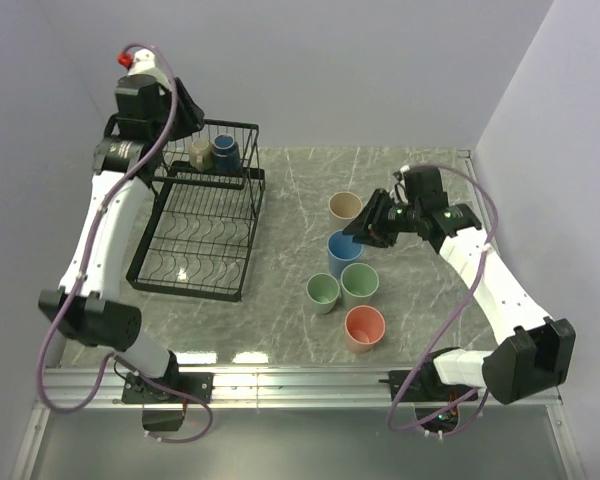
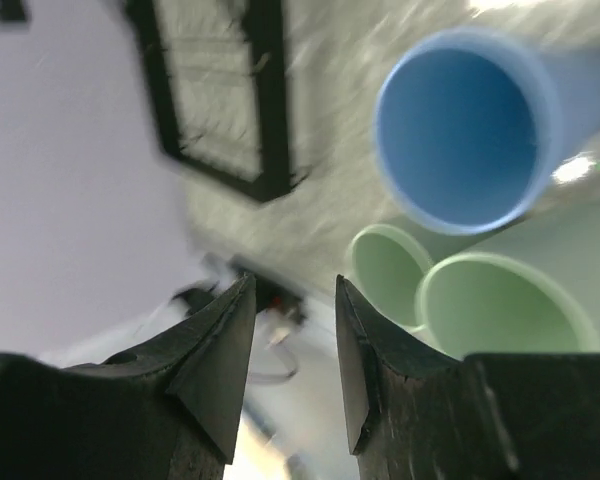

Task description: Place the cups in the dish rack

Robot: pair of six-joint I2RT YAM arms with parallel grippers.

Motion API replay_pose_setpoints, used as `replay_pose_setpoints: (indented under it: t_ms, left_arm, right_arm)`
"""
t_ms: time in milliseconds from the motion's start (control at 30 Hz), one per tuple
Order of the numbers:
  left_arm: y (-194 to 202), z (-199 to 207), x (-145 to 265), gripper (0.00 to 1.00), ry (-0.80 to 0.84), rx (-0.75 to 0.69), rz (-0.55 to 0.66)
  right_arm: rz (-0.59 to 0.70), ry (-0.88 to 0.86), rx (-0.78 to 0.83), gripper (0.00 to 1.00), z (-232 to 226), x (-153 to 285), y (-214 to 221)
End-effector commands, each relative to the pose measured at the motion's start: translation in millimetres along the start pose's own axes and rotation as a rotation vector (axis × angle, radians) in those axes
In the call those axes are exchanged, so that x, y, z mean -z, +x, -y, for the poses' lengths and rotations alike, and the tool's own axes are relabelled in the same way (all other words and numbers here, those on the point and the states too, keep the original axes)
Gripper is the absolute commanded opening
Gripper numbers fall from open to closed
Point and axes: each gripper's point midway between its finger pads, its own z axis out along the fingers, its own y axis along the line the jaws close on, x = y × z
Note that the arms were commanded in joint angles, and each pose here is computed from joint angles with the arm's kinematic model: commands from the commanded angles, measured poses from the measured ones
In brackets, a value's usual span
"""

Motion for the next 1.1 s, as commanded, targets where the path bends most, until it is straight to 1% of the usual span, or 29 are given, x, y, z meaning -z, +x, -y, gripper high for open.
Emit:
replay_pose_setpoints:
  t_ms: [0,33,67,100,200,333,367,433,467,500,633,800,867,1067]
  left_arm:
    - [-24,9,22,0.48,0.027,0.076,0.091]
    - [-21,11,24,0.48,0.035,0.088,0.084]
    - [-15,12,29,0.48,0.045,0.103,0.071]
    - [-11,12,31,0.48,0.046,0.107,0.065]
    - [0,8,41,0.48,0.041,0.117,0.047]
    - [1,4,62,0.48,0.029,0.112,0.038]
    - [3,5,66,0.48,0.032,0.114,0.033]
    - [5,5,78,0.49,0.035,0.116,0.032]
    - [12,4,80,0.49,0.031,0.113,0.017]
    - [15,2,84,0.49,0.027,0.116,0.015]
    - [24,-7,98,0.49,-0.003,0.117,0.011]
    - [29,-12,109,0.48,-0.02,0.113,-0.01]
    - [30,-13,114,0.48,-0.02,0.115,-0.006]
    - [35,-16,124,0.48,-0.024,0.126,-0.014]
  right_arm:
    - [0.142,0.222,0.137,0.45,14,17,-35]
    - [0.121,0.311,0.128,0.45,30,19,-33]
    - [0.151,0.355,0.165,0.45,31,24,-43]
    - [0.166,0.426,0.171,0.45,44,24,-50]
    - [0.148,0.487,0.19,0.44,56,21,-54]
    - [0.139,0.517,0.241,0.44,57,16,-53]
    - [0.132,0.502,0.27,0.44,51,15,-53]
    - [0.077,0.435,0.33,0.44,31,5,-36]
    - [0.052,0.395,0.368,0.44,21,2,-28]
    - [0.014,0.357,0.412,0.44,9,-5,-13]
    - [-0.031,0.29,0.539,0.44,-15,-21,22]
    - [-0.091,0.312,0.532,0.44,2,-38,44]
    - [-0.108,0.328,0.554,0.44,8,-43,49]
    - [-0.139,0.47,0.65,0.44,32,-52,44]
